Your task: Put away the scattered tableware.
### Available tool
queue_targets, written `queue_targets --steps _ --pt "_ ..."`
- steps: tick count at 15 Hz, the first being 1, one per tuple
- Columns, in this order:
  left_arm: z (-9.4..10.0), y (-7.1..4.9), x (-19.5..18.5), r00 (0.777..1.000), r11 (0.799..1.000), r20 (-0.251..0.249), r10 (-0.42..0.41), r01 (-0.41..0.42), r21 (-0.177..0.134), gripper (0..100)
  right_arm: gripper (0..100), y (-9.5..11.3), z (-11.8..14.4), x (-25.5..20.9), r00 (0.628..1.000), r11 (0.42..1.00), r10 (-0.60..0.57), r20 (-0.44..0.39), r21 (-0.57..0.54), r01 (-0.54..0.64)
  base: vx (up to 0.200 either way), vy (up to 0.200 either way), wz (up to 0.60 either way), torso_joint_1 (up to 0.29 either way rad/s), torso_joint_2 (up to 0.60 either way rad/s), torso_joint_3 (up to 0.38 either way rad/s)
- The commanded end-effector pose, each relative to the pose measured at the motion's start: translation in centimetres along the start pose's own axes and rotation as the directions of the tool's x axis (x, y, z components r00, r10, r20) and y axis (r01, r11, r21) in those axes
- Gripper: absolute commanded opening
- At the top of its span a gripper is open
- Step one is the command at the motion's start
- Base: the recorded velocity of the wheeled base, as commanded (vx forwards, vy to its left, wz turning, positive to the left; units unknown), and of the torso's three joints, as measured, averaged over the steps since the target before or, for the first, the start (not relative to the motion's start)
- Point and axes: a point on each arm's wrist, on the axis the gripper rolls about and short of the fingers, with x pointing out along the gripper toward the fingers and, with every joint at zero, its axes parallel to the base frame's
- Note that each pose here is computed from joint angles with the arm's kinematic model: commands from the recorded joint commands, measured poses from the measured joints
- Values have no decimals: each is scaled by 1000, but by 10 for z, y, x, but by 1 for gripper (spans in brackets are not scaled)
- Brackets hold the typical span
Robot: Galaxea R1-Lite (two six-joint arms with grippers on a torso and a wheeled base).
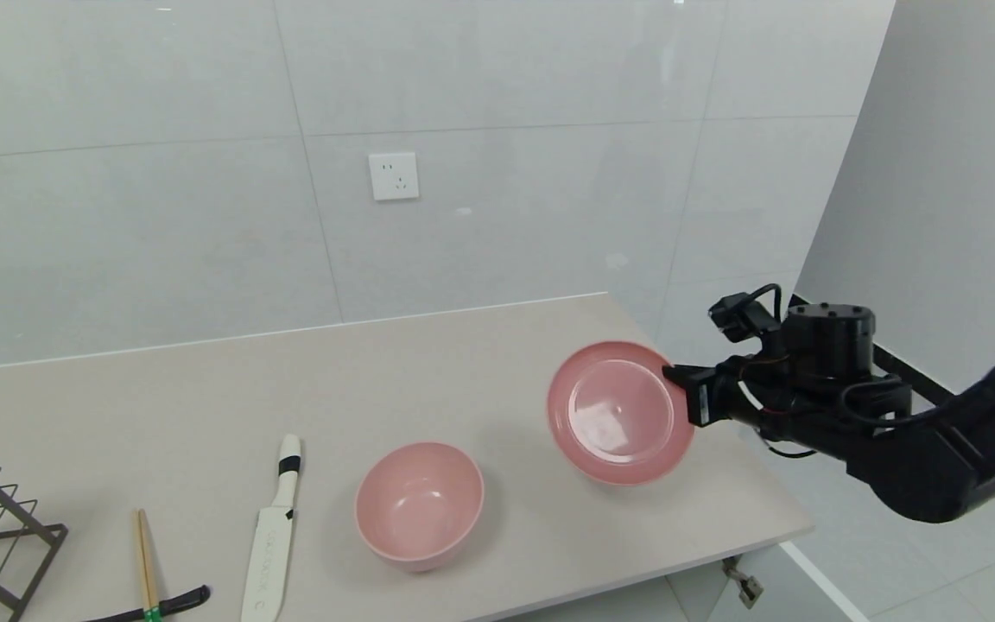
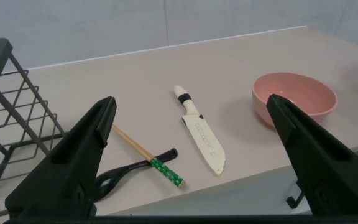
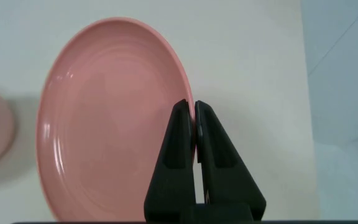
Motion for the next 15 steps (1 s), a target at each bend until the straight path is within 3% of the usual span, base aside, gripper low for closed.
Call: queue_targets --steps 1,2,3,4,5,6,7,8,9,10,11,12,15 --pt "0 0 0 1000 1000 4 -4 4 10 100 0 9 30 -48 994 1000 12 112 -24 -9 0 0 0 0 0 0" --pt "19 1 -4 993 1000 116 4 -1 -29 100 0 14 31 -63 992 999 32 123 -33 -28 0 0 0 0 0 0" --pt "66 2 -19 942 993 334 14 26 -116 100 0 20 33 -74 989 998 57 139 -45 -51 0 0 0 0 0 0" --pt "89 3 -21 933 991 359 7 42 -129 100 0 25 37 -81 984 996 71 163 -56 -62 0 0 0 0 0 0" --pt "89 3 -19 942 990 333 -40 81 -112 100 0 31 41 -87 979 994 93 181 -69 -82 0 0 0 0 0 0" --pt "78 1 -14 962 985 257 -95 127 -112 100 0 35 42 -91 976 993 104 192 -76 -91 0 0 0 0 0 0" --pt "66 0 -9 979 978 147 -138 159 -137 100 0 36 42 -93 976 993 102 194 -77 -89 0 0 0 0 0 0" --pt "60 0 -5 984 970 67 -167 176 -169 100 0 36 40 -96 976 993 101 195 -77 -87 0 0 0 0 0 0" --pt "59 -1 3 970 947 -17 -241 231 -224 100 0 38 40 -105 973 993 103 206 -80 -88 0 0 0 0 0 0" --pt "64 -1 13 930 894 -74 -359 321 -313 100 0 42 38 -116 969 991 115 217 -89 -98 0 0 0 0 0 0" --pt "74 -2 23 896 854 -121 -426 355 -382 100 0 48 38 -131 961 988 136 242 -102 -114 0 0 0 0 0 0" --pt "79 -3 36 877 842 -179 -445 342 -417 100 0 50 37 -139 956 987 142 255 -109 -118 0 0 0 0 0 0" --pt "87 -8 80 847 844 -279 -453 305 -442 100 0 51 34 -160 944 986 144 297 -118 -113 0 0 0 0 0 0"
